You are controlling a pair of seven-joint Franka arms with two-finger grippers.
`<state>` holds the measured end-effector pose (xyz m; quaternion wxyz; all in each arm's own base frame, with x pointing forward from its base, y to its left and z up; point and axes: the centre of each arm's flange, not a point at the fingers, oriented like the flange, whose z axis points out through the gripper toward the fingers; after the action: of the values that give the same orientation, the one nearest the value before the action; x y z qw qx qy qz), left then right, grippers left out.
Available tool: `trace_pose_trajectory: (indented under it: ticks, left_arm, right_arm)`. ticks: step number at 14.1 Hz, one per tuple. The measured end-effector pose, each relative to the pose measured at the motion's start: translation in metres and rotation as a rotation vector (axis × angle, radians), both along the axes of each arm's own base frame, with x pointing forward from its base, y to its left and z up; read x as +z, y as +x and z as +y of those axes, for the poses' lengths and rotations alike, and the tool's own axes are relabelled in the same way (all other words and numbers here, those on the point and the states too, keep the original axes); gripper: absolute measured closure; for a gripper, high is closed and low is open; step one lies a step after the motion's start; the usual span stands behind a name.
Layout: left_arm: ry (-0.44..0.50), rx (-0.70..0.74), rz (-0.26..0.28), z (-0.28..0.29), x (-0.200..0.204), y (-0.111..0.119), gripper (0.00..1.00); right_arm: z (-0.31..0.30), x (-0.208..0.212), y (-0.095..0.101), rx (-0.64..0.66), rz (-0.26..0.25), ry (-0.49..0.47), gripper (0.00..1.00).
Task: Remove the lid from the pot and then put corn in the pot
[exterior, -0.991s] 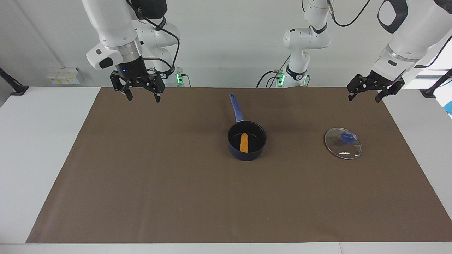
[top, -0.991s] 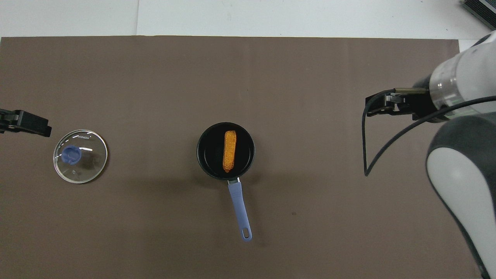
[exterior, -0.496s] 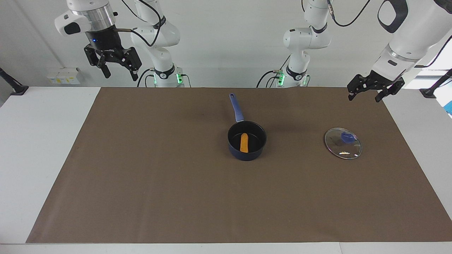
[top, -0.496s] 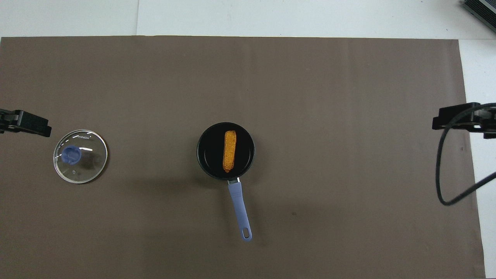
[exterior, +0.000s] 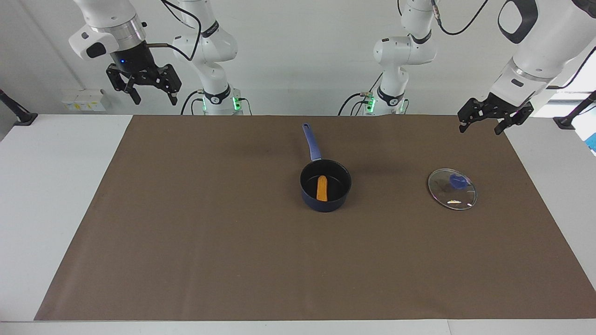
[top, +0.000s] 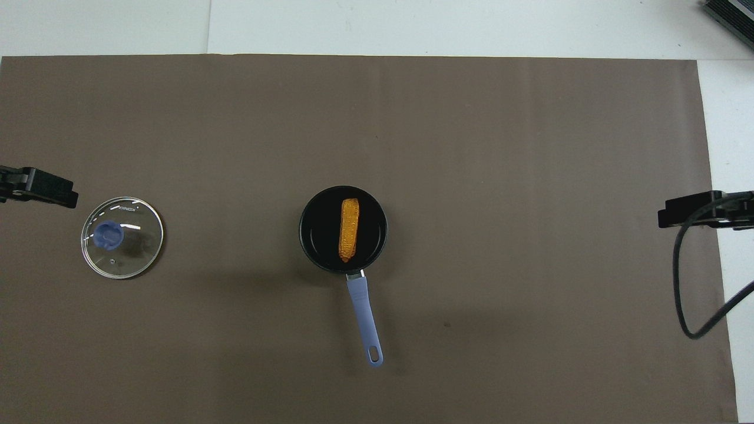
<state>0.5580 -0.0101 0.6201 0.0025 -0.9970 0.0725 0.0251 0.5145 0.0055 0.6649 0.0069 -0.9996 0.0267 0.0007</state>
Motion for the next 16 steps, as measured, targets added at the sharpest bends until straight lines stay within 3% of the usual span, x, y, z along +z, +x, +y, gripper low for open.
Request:
trace_pose_trajectory:
  ticks: [16]
  left_arm:
    - [0.0, 0.0, 0.0, 0.0, 0.0001, -0.0001, 0.0]
  right_arm:
    - [-0.0035, 0.0004, 0.0001, 0.029, -0.003, -0.022, 0.0]
